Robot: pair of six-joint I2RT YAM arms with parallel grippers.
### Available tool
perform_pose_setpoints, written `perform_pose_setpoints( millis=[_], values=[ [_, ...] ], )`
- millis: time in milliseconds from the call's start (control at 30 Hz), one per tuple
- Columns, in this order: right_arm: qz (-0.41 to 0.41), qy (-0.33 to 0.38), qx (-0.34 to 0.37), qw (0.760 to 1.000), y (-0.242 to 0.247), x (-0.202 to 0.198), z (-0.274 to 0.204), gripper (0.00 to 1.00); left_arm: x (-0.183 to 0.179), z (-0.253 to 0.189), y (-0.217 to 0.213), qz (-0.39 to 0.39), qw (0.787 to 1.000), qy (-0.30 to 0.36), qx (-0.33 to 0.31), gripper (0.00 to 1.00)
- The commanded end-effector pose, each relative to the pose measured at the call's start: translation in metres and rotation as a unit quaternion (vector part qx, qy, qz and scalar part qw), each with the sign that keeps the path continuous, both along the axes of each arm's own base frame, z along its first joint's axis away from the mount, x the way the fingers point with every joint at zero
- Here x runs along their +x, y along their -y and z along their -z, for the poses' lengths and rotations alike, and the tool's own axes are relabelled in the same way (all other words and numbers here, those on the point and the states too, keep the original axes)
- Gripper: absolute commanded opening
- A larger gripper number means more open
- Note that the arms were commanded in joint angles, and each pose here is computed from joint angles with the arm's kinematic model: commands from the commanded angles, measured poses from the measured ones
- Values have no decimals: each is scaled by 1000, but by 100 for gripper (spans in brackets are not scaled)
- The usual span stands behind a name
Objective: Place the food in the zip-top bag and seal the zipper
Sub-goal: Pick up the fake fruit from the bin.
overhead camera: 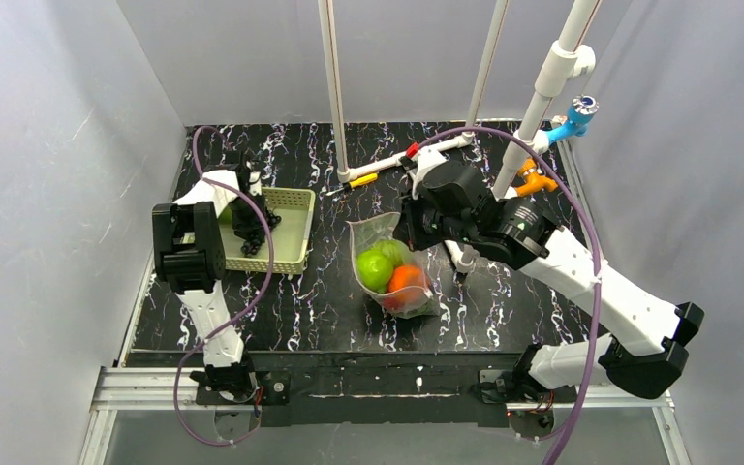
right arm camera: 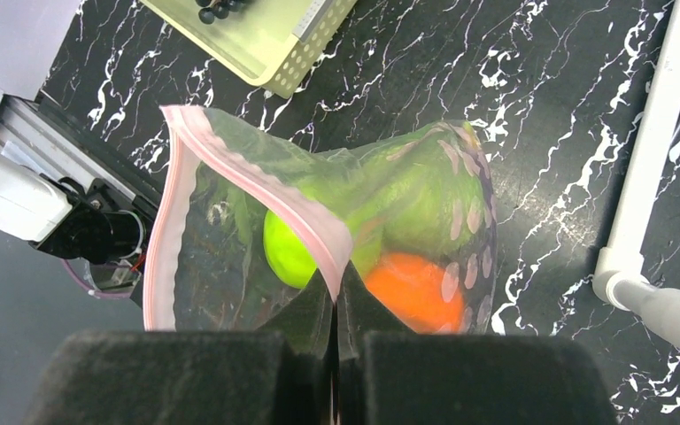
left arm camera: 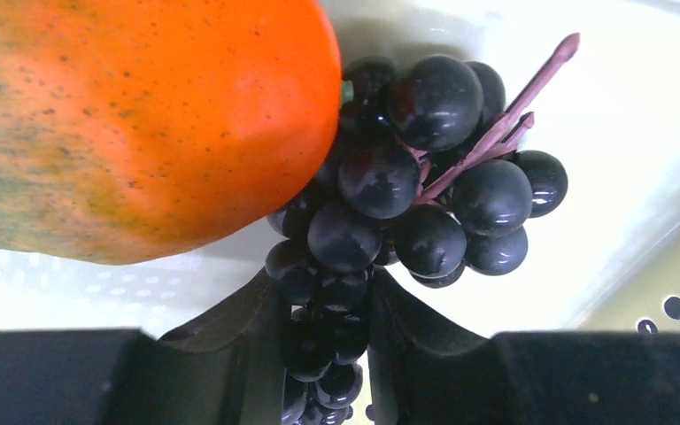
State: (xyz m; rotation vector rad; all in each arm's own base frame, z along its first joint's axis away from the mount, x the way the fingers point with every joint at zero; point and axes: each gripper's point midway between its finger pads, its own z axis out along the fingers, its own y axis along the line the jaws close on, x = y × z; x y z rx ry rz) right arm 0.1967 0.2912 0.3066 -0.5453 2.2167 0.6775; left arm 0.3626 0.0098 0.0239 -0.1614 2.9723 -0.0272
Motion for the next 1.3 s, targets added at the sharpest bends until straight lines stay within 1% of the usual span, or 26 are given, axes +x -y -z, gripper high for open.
perform_pose_setpoints(
  millis=[0,267,300,367,567,733,833,933,1033,1100,1167,1267],
  values=[
    [5,41,41,998,0,3,-27,1,-10,-10,11,26,1000,-8,-2,22],
    [8,46,31,998,2,6,-27,1,-7,-36,21,31,998,44,-29,6],
    [10,45,30,998,3,6,-26,1,-7,-39,31,45,997,50,-34,4],
    [11,44,28,999,4,6,-25,1,-6,-48,38,50,996,67,-43,0],
    [13,42,19,999,4,7,-21,1,-7,-76,48,50,989,122,-66,0],
    [15,42,13,999,4,9,-20,1,-11,-109,59,54,975,191,-98,0],
    [16,43,9,999,4,10,-20,1,-15,-130,69,58,962,242,-113,0],
    [17,43,6,999,3,11,-19,1,-18,-155,84,87,942,301,-124,0],
    [17,43,2,999,1,14,-17,1,-24,-181,105,124,911,358,-163,0],
    [17,42,-3,999,-1,16,-17,1,-28,-207,122,154,879,407,-196,0],
    [15,38,-7,999,-4,17,-17,1,-39,-224,138,181,850,438,-229,0],
    [12,35,-3,999,-9,18,-21,1,-62,-252,166,238,800,472,-283,0]
  ],
)
